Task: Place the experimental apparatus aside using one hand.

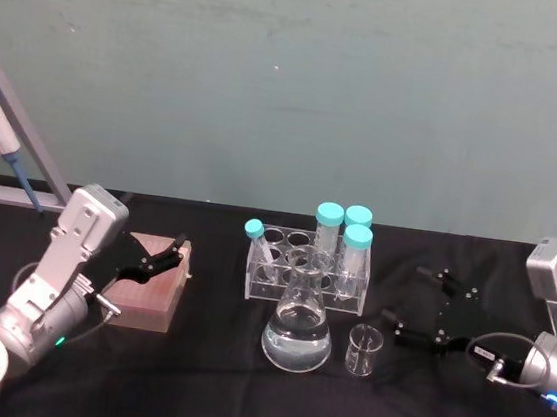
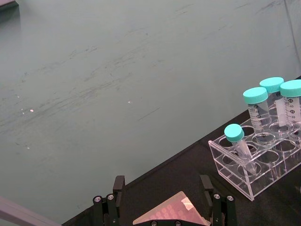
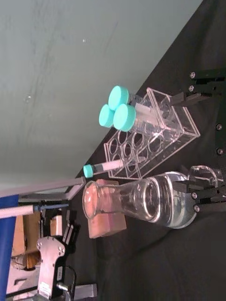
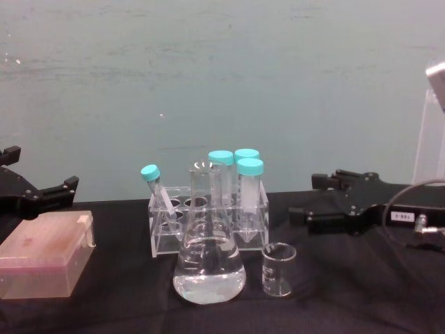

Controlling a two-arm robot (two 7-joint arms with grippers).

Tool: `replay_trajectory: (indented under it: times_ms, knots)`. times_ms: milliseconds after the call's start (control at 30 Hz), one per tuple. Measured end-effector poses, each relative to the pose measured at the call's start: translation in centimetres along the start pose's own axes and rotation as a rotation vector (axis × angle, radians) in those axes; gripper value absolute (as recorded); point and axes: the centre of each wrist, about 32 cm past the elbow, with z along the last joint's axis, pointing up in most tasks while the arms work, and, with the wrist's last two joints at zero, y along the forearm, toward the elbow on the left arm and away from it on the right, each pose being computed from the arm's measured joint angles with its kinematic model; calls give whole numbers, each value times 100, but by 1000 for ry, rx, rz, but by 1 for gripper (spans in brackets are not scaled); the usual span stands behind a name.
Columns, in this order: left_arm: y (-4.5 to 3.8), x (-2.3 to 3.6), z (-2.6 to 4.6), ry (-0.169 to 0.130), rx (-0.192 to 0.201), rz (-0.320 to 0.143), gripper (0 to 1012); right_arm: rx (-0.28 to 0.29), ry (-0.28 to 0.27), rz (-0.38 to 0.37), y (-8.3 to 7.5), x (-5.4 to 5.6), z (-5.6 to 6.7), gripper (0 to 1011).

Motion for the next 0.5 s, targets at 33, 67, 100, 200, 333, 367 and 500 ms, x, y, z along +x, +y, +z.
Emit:
replay_trajectory:
  times_ms: [33, 67, 100, 200, 333, 367, 500]
  knots:
    - [0, 0, 0, 0, 0, 0, 1000, -1, 0, 3, 5, -3, -3, 1003]
    - [0, 0, 0, 0, 0, 0, 1000, -3, 1, 8, 13, -7, -9, 1003]
    - [0, 0, 0, 0, 0, 0, 1000, -4, 0, 11, 18, -9, -11, 1003]
    - [0, 0, 0, 0, 0, 0, 1000, -13, 1, 34, 53, -20, -31, 1003]
    - [0, 0, 0, 0, 0, 0, 1000, -21, 1, 58, 92, -28, -45, 1003]
    - [0, 0, 0, 0, 0, 0, 1000, -22, 1, 63, 100, -30, -46, 1003]
    - [0, 0, 0, 0, 0, 0, 1000, -33, 3, 88, 142, -41, -65, 1003]
